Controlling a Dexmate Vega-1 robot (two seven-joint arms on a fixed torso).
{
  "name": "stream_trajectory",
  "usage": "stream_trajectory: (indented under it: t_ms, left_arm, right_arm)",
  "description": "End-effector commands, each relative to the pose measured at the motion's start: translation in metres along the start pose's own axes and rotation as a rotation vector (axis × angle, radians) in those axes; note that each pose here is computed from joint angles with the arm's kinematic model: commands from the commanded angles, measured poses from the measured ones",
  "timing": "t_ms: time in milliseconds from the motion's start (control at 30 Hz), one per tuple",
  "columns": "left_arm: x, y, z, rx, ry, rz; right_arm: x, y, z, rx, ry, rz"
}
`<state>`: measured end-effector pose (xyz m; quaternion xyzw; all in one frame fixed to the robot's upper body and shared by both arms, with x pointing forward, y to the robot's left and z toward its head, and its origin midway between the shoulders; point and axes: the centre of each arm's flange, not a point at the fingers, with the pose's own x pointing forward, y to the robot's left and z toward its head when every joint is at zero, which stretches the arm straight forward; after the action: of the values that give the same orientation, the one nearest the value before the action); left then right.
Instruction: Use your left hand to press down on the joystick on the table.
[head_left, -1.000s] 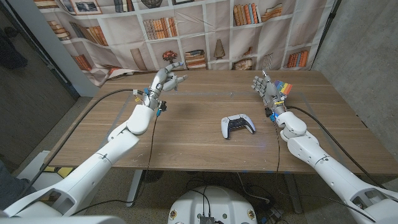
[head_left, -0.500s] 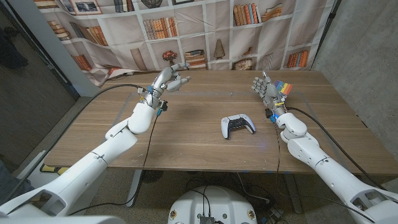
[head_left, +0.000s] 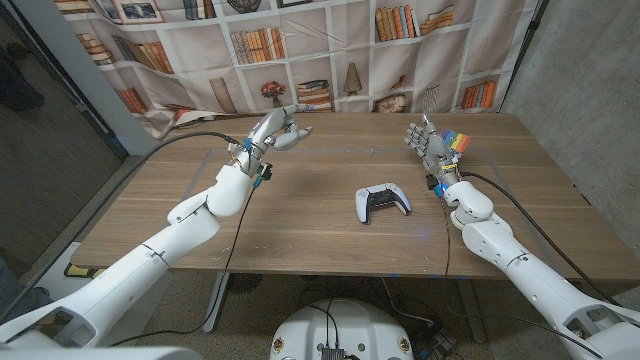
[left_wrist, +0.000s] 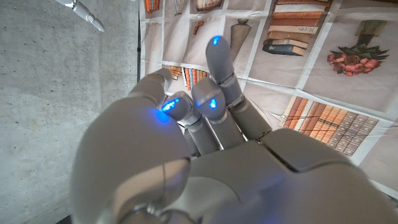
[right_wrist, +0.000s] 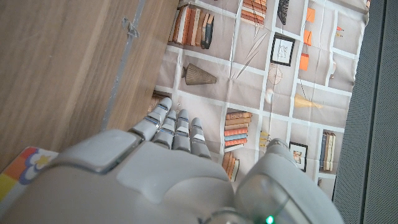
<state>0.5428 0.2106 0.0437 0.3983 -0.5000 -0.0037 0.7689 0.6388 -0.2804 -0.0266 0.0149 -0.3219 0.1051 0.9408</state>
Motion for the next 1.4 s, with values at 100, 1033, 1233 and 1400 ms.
stream_trajectory:
  t_ms: [100,1033,1233,1400]
  left_arm:
    - [0.01,-0.011,0.023,0.089,-0.097,-0.141]
    - [0.044,-0.024,0.072,0.371,-0.196,-0.381]
    - [0.049,-0.028,0.081,0.394,-0.231,-0.432]
    - [0.052,-0.033,0.087,0.393,-0.263,-0.469]
  right_arm:
    - [-0.001,0.002,0.004,-0.005,-0.005,-0.011]
    - [-0.001,-0.002,0.002,-0.001,-0.001,-0.009]
    - [0.002,-0.003,0.004,0.0,0.0,-0.008]
    - [0.003,-0.003,0.003,-0.003,0.004,-0.004]
